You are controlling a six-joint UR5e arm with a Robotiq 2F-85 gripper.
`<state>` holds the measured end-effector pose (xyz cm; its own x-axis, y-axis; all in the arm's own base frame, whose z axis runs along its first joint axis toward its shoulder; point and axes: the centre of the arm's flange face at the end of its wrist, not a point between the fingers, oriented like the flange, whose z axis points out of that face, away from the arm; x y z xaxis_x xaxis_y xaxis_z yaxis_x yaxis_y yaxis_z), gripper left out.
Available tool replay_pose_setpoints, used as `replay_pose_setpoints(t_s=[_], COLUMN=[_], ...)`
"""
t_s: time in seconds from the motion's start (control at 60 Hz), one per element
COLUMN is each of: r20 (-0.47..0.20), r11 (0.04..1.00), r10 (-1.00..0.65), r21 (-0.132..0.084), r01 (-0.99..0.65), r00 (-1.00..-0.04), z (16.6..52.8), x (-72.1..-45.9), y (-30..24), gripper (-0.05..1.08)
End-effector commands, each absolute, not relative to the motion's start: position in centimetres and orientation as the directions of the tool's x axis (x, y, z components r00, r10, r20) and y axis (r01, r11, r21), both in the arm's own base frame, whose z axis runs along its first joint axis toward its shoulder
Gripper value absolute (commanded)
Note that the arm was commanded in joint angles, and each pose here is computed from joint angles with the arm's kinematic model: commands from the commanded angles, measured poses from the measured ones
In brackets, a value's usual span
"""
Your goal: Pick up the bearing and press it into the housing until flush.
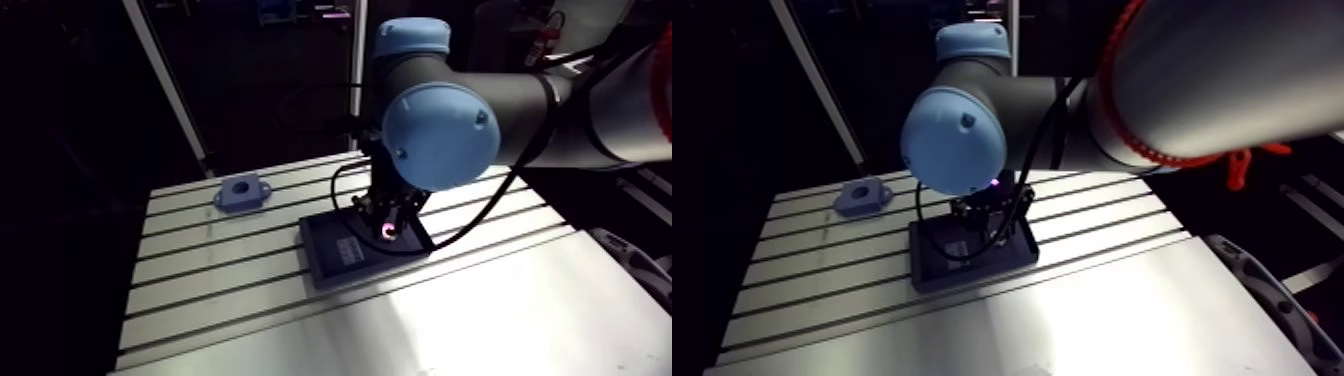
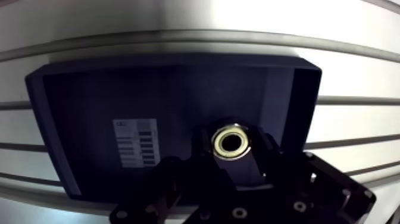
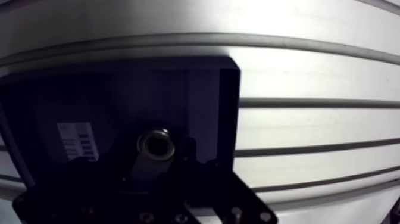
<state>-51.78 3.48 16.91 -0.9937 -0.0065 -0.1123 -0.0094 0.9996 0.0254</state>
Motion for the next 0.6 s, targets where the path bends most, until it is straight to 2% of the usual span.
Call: replay_pose_setpoints(t_s=[0.017,0.417,0.6], r20=[-0.113,-0.101,-0.077], r11=[1.000,1.000,0.999], r10=[-0.010,-0.007,-0.006], r21=[0.026,0.024,0.031], r01=[-0.013,-0.009,-0.008], r00=[-0.994,-0.995,-0.997], z=[16.9,17.4,18.8], x=[-51.8,-51.9,-52.2], y=[3.4,3.5,3.6], gripper=[0.54,0.57,0.59])
